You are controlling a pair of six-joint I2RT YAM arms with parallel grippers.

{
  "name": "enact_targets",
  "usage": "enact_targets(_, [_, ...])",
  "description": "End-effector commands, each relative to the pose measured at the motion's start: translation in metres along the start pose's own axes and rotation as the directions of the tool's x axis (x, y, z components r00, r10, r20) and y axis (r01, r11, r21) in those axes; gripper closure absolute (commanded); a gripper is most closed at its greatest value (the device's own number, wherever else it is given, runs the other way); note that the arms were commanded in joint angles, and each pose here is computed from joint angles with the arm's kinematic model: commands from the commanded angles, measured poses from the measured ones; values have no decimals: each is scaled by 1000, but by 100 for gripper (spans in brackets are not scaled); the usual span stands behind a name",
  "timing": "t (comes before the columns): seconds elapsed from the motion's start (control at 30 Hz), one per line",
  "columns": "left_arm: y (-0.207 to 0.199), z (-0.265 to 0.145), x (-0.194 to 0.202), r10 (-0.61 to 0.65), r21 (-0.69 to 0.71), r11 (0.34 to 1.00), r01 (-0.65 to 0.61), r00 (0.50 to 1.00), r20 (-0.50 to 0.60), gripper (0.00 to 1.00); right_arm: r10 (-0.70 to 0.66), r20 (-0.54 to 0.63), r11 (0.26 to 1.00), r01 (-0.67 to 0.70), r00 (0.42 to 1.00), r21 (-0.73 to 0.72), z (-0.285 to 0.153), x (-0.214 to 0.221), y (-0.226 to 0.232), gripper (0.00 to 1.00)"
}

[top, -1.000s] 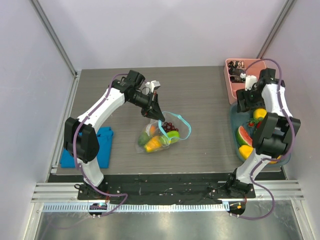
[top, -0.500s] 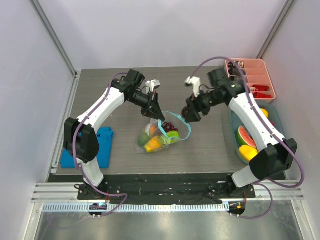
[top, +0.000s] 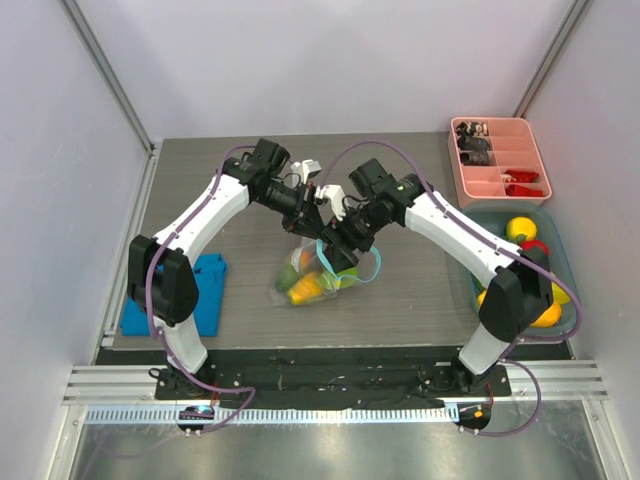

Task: Place the food in the zip-top bag and seal the zipper
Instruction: Place the fake fruit in the zipper food storage bag, then adjust the zipper food storage bag at the center of the board.

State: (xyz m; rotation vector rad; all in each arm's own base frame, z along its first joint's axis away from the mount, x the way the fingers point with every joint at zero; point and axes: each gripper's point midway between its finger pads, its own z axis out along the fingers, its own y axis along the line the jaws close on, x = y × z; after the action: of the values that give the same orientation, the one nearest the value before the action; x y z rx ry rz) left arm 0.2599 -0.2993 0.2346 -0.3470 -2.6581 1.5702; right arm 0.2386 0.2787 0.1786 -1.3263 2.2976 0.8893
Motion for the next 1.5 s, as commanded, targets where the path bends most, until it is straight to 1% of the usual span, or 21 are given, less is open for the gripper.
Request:
enact_targets(0.0, [-14, -7, 1, 28, 50, 998, -28, 1000, 3, 100, -3, 80, 996, -4, 997, 88, -16, -29, -14, 14])
enact_targets(0.07, [-13, -9, 2, 24, 48, 999, -24, 1000, 4, 100, 19, 106, 997, -26, 994, 71, -24, -28, -12, 8])
enact_targets(0.13, [-11, -9, 2, 24, 48, 999, -24, 1000, 7, 100, 48, 126, 996, -57, 991, 70, -37, -22, -16, 6])
enact_targets(0.23, [-11, -9, 2, 22, 51, 998, -22, 1000, 3, 100, 92, 159, 993, -103, 983, 62, -58, -15, -21, 5])
enact_targets(0.37, [-12, -9, 1, 27, 54, 998, -27, 1000, 5, 100, 264, 218, 961, -277, 940, 28, -78, 2, -39, 7])
enact_targets(0.4, [-13, -9, 1, 29, 55, 998, -30, 1000, 7, 100, 304, 197, 945, -321, 932, 59, -74, 16, -49, 11])
enact_targets(0.5, [-12, -9, 0, 31, 50, 998, -31, 999, 9, 100, 388, 162, 906, -408, 907, 116, -63, 43, -63, 16])
enact_targets(0.57, [-11, -10, 0, 29, 46, 999, -29, 1000, 11, 100, 420, 156, 893, -437, 894, 103, -54, 49, -65, 17])
enact_targets(0.73, [-13, -12, 1, 41, 33, 999, -42, 999, 17, 100, 530, 86, 846, -533, 844, 22, -27, 71, -58, 30])
enact_targets(0.77, [-12, -12, 1, 46, 30, 998, -47, 999, 17, 100, 545, 75, 837, -547, 835, 6, -23, 73, -57, 33])
enact_targets(0.8, [-12, -13, 1, 52, 22, 998, -52, 998, 22, 100, 563, 57, 826, -563, 825, -16, -18, 77, -55, 47])
enact_targets(0.87, [-10, -16, 8, 48, -4, 999, -48, 999, 8, 100, 563, 53, 826, -559, 825, -67, -16, 73, -50, 63])
enact_targets(0.9, [-8, -18, 10, 93, -21, 995, -93, 996, 5, 100, 554, 60, 832, -549, 830, -81, -18, 68, -49, 76])
enact_targets(0.97, [-5, -25, 18, 110, -72, 991, -109, 994, 8, 100, 531, 96, 844, -514, 842, -156, -31, 52, -36, 96])
enact_targets(1.0, [-3, -28, 23, 118, -92, 989, -117, 993, 3, 100, 511, 133, 856, -487, 849, -177, -43, 39, -32, 99])
enact_targets(1.13, [-4, -43, 29, 165, -187, 971, -150, 984, 67, 100, 414, 286, 907, -362, 864, -216, -94, -4, 3, 99])
enact_targets(1.17, [1, -49, 24, 186, -255, 954, -156, 978, 99, 100, 410, 308, 908, -353, 859, -224, -104, -10, 11, 99])
enact_targets(1.27, [-18, -68, 21, 282, -342, 914, -216, 947, 154, 100, 348, 386, 934, -279, 854, -225, -140, -31, 38, 99])
enact_targets(1.3, [-30, -75, 24, 327, -356, 900, -252, 930, 168, 99, 354, 381, 929, -277, 854, -244, -144, -32, 47, 99])
enact_targets(1.37, [-34, -71, 34, 389, -385, 866, -317, 913, 124, 97, 351, 375, 928, -267, 858, -258, -148, -33, 58, 99])
enact_targets(1.47, [-9, -58, 50, 379, -450, 825, -343, 925, -9, 97, 343, 348, 933, -271, 872, -238, -138, -27, 56, 99])
